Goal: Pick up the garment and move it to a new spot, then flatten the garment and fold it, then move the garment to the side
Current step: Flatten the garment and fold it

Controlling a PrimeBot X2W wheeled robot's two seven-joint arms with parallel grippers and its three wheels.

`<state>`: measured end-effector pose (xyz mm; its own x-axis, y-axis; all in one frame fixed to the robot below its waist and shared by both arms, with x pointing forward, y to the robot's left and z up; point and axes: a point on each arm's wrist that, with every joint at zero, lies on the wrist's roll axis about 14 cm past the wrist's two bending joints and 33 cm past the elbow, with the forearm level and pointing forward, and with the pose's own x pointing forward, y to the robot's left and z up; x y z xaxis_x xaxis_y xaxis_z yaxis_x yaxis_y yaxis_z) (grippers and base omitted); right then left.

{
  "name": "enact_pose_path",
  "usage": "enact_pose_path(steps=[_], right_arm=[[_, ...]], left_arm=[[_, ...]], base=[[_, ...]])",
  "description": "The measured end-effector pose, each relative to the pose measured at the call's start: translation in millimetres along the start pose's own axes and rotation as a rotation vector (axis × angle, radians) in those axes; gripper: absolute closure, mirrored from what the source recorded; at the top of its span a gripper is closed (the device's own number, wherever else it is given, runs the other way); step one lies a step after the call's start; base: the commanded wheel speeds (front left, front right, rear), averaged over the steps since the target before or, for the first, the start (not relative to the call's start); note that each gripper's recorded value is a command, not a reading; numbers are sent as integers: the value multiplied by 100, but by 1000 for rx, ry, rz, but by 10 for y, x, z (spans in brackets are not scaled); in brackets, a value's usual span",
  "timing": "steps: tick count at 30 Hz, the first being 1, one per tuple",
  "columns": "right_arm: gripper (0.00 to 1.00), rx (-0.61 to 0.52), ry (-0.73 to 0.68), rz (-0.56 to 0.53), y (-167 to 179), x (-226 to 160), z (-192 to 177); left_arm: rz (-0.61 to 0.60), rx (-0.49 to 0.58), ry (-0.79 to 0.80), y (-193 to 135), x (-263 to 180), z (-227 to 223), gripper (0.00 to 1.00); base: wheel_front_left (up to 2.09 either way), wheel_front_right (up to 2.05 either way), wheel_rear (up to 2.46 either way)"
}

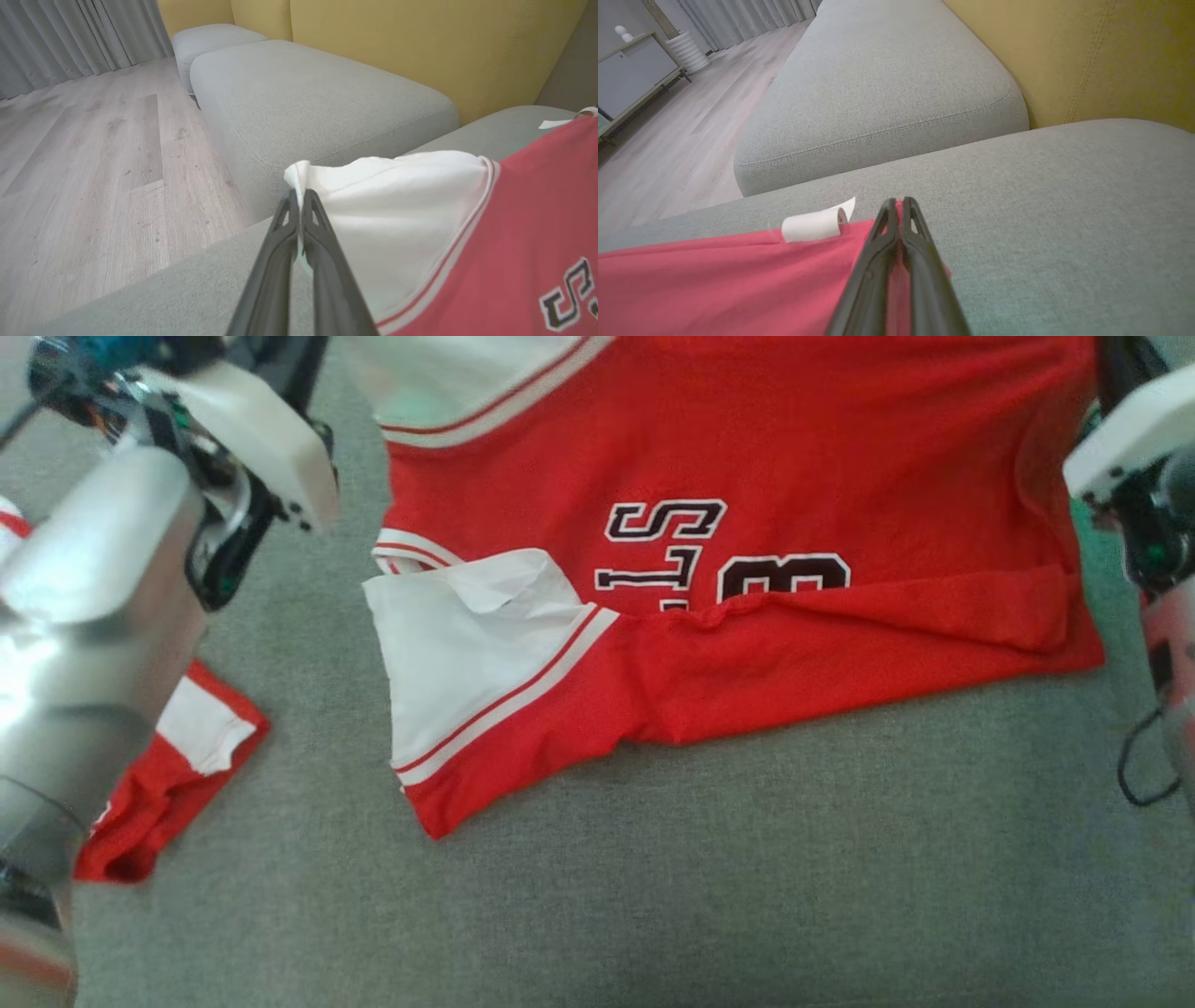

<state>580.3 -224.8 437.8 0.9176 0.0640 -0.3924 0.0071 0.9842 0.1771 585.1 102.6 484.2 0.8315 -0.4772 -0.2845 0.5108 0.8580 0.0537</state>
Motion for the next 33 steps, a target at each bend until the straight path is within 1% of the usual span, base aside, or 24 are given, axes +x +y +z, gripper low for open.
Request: enact_pose_path(steps=[6, 12, 16, 19, 22, 25, 27, 29, 33], right_arm=[[100, 22, 44, 13, -5, -165, -155], [100, 53, 76, 44, 29, -355, -168], [100, 35, 166, 57, 12, -531, -396], [100, -29, 205, 55, -77, -658, -487], [100, -32, 246, 72, -63, -759, -575], [100, -36, 285, 85, -70, -856, -664], [100, -64, 317, 88, -114, -910, -720], [100, -65, 350, 94, -141, -963, -778], [100, -83, 409, 97, -207, -1058, -894]], left_arm=[[-43, 17, 53, -171, -273, -172, 100], [-73, 24, 88, -295, -600, -235, 100], [-122, 19, 145, -484, -837, -330, 100], [-169, 31, 211, -663, -1046, -510, 100], [-186, 34, 263, -775, -1228, -646, 100], [-194, 17, 313, -852, -1384, -767, 100], [-201, 10, 339, -903, -1462, -835, 100], [-218, -18, 356, -1001, -1529, -878, 100], [-231, -37, 389, -1108, -1630, -1000, 100]], base=[[0, 0, 0], [0, 0, 0], [0, 0, 0], [0, 0, 0], [0, 0, 0], [0, 0, 0], [0, 0, 0], [0, 0, 0], [0, 0, 0]])
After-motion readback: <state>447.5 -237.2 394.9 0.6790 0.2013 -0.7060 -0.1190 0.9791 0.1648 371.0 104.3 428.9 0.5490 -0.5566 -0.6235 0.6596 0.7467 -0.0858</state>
